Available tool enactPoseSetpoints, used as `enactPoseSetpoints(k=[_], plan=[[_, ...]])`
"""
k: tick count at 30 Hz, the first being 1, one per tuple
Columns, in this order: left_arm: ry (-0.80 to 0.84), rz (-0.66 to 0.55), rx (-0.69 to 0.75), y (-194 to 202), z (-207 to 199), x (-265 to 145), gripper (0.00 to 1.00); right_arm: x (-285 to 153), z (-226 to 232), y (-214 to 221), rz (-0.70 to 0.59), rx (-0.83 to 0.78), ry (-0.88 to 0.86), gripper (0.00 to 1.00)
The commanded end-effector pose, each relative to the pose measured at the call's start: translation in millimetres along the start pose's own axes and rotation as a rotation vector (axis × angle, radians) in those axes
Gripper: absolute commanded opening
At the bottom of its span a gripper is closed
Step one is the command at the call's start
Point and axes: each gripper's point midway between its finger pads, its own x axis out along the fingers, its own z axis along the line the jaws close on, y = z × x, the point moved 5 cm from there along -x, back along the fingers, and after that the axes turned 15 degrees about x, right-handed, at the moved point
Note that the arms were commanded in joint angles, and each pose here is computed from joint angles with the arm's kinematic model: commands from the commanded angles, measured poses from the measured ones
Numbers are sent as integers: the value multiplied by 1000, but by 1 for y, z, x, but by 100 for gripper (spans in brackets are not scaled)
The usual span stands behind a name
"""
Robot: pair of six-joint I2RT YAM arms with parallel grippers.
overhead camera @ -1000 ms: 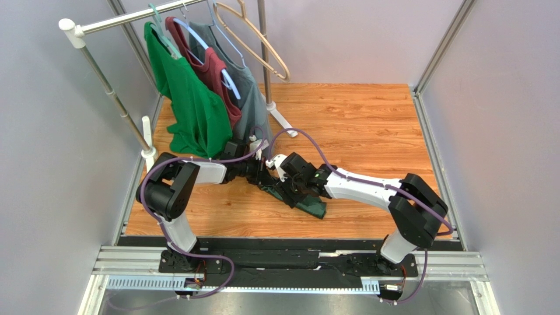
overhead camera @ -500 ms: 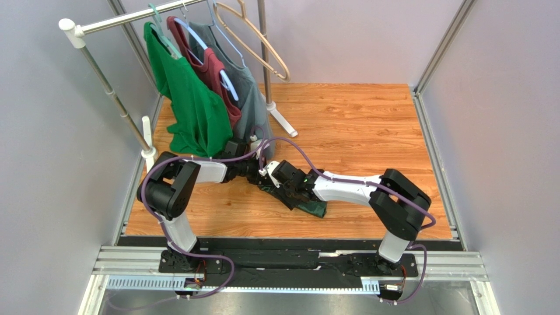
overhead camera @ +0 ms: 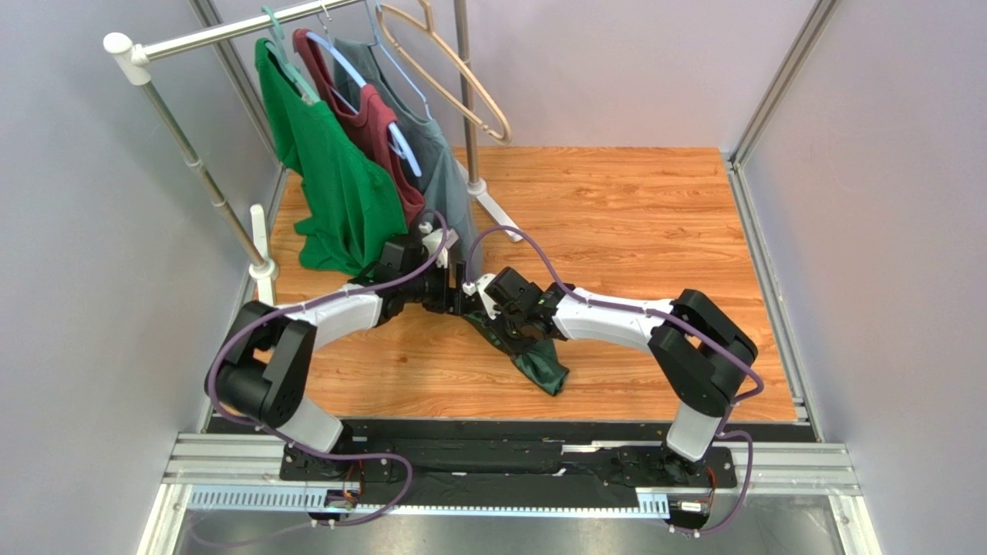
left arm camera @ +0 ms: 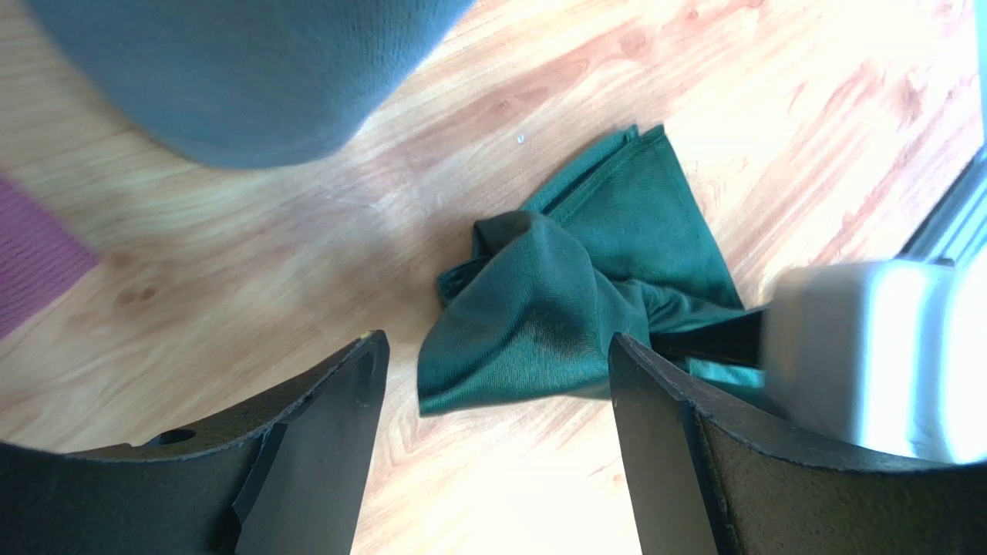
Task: Fold the napkin, place the utensils inside, and roll it up
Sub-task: Roll the napkin with the utensil
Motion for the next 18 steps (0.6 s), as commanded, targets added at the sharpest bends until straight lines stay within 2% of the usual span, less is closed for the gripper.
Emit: enactPoseSetpoints(k=[1,7,11,18], plan=[[-108,-37,3,-2,4,-14,79,2,3,51,243,47,-72,8],[-152,-124,1,-1,2,-26,79,-2,8,49,267,67,-194,8],[-76,-219,72,-7,-8,-30,79,-9,8,42,272,103,-293,7],[99,-302,136,3,-26,-28,79,-17,1,27,292,230,-497,5]])
